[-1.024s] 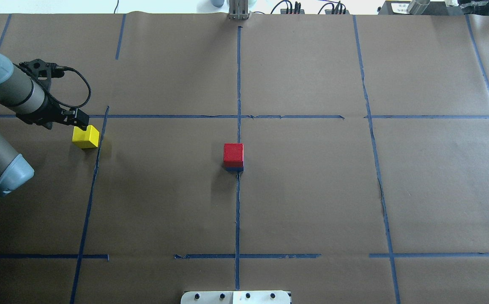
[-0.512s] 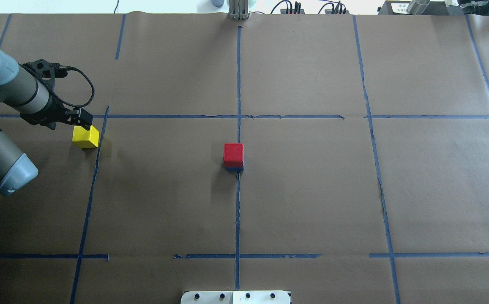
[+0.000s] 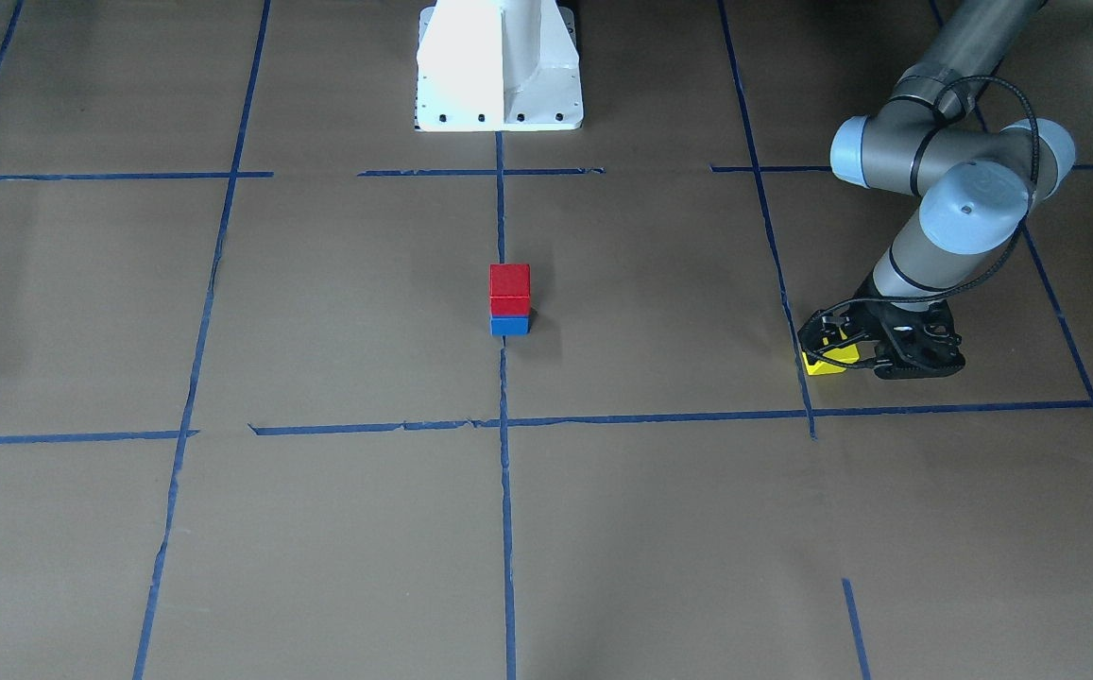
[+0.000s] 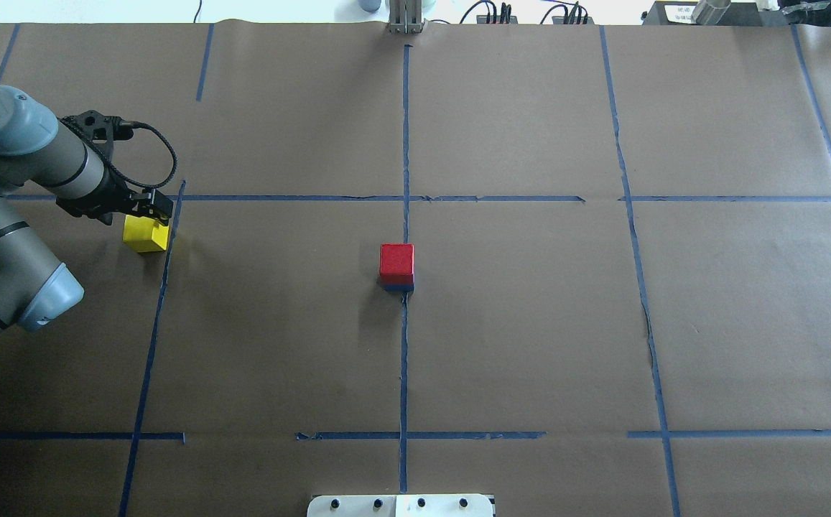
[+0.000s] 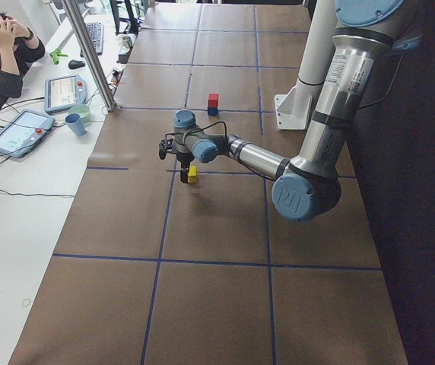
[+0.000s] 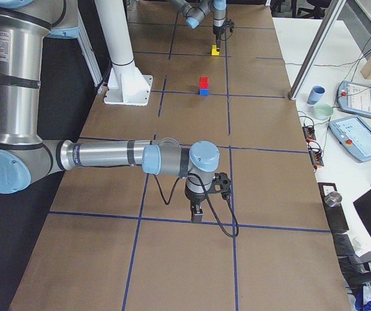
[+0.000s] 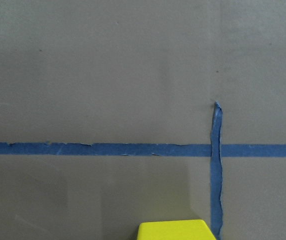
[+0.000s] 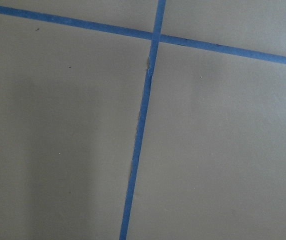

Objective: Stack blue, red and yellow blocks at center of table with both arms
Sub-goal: 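Move the left gripper to the yellow block and grasp it, then lift the yellow block and carry it over the red block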

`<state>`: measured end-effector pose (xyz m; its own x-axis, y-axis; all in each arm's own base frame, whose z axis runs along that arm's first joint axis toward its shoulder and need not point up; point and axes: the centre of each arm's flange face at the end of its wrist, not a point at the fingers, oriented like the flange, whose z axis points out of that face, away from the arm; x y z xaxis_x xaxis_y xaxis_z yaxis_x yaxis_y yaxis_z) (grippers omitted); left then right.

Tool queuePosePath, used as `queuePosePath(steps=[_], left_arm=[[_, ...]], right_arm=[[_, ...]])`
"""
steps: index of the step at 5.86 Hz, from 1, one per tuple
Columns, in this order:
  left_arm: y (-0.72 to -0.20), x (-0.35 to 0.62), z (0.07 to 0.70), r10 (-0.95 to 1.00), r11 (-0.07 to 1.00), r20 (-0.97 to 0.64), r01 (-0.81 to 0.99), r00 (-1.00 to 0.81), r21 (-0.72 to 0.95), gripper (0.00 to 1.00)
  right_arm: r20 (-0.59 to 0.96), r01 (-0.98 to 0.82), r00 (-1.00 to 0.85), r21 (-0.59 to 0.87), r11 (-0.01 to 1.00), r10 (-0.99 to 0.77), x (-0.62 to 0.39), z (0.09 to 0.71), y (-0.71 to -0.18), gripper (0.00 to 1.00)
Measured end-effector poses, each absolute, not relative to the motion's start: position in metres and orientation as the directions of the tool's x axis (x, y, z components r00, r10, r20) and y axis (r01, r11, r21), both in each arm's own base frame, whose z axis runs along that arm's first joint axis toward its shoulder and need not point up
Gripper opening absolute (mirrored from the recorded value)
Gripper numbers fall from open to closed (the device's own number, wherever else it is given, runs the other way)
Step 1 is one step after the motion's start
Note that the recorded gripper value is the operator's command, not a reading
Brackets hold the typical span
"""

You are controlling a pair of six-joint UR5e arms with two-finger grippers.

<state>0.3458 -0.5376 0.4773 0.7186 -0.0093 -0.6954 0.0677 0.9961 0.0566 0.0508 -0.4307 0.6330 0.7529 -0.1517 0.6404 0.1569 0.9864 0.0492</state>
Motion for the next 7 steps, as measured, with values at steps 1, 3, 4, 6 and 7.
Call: queuePosePath(steps=[1, 3, 4, 6, 7], left_arm=[[-0.534, 0.351, 0.478, -0.013, 0.997, -0.696, 0.065, 0.717, 0.049, 0.59], [-0.528, 0.361, 0.480, -0.009, 0.998, -0.695, 0.052, 0.719, 0.041, 0.03], [-0.528, 0.362, 0.478, -0.007, 0.998, -0.696, 0.051, 0.718, 0.042, 0.01], [-0.528, 0.363, 0.431, -0.006, 0.998, -0.697, 0.051, 0.717, 0.044, 0.02], [-0.538, 0.373, 0.372, -0.017, 0.998, -0.687, 0.051, 0.726, 0.029, 0.02]], right_arm=[[0.640, 0.157, 0.753, 0.049, 0.986, -0.152, 0.051, 0.633, -0.431, 1.00], [0.640, 0.157, 0.753, 0.049, 0.986, -0.152, 0.051, 0.633, -0.431, 1.00], [0.640, 0.157, 0.753, 0.050, 0.986, -0.152, 0.051, 0.633, -0.431, 1.00], [0.641, 0.157, 0.753, 0.050, 0.986, -0.152, 0.051, 0.633, -0.431, 1.00], [0.641, 0.157, 0.752, 0.050, 0.986, -0.152, 0.051, 0.633, -0.431, 1.00]])
